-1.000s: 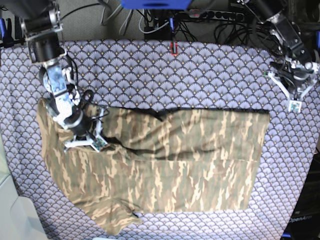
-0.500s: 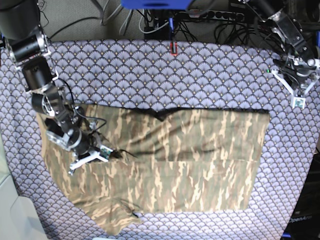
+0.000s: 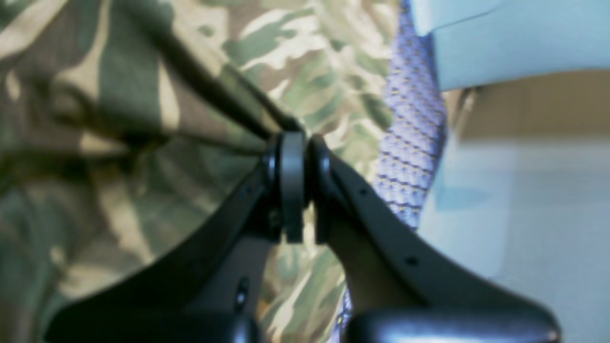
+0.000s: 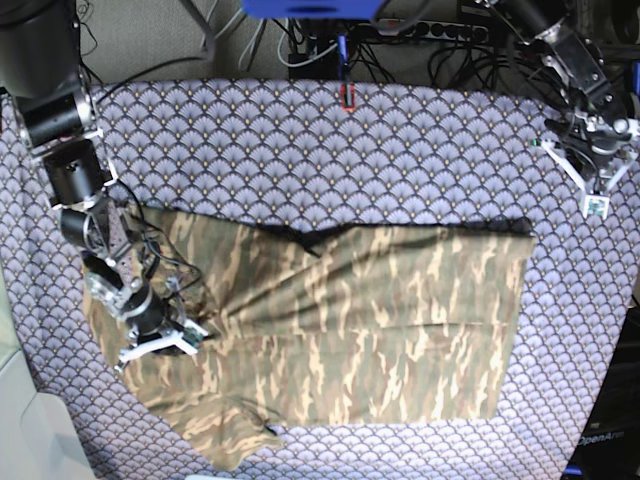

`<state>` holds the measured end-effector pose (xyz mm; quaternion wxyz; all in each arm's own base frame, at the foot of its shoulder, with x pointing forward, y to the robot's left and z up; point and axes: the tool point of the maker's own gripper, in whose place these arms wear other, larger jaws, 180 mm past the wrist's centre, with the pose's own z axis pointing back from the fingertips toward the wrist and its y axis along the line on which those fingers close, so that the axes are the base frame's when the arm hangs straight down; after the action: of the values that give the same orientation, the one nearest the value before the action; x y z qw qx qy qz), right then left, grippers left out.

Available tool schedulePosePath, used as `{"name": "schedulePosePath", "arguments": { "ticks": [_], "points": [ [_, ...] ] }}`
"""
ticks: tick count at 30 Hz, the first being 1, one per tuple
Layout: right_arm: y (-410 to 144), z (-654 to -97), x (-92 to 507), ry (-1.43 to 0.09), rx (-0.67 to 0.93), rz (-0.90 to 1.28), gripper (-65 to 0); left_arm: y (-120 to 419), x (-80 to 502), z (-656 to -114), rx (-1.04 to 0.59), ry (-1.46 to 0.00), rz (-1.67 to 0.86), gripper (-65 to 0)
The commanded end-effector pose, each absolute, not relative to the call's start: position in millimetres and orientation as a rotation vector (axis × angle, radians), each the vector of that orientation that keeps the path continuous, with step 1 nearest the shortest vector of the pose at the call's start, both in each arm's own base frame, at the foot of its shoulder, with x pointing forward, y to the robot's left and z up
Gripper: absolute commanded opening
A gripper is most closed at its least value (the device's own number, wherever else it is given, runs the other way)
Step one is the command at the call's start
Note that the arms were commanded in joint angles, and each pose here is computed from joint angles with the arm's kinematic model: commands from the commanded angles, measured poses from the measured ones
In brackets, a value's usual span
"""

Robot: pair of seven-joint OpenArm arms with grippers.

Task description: Fold the T-shirt properly

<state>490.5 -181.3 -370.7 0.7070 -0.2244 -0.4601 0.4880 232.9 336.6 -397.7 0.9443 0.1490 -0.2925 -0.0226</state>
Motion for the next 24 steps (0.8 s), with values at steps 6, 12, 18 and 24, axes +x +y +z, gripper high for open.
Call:
{"name": "schedulePosePath", "arguments": {
  "ticks": [6, 12, 18, 24],
  "points": [
    [-179, -333, 500, -1.156, -0.547, 1.011, -65.0, 342, 241, -387, 0.325, -0.632, -0.047, -65.0],
    [-162, -345, 479, -1.168, -0.519, 1.047, -65.0, 342, 246, -383, 0.325, -0.646, -0.044, -65.0],
    [-158, -354, 474, -1.152, -0.502, 1.045, -64.9, 342, 246, -383, 0.325, -0.646, -0.044, -65.0],
    [-158, -352, 475, -1.157, -0.505, 1.04, -50.7, 342, 246, -383, 0.325, -0.646, -0.044, -65.0]
  ]
}}
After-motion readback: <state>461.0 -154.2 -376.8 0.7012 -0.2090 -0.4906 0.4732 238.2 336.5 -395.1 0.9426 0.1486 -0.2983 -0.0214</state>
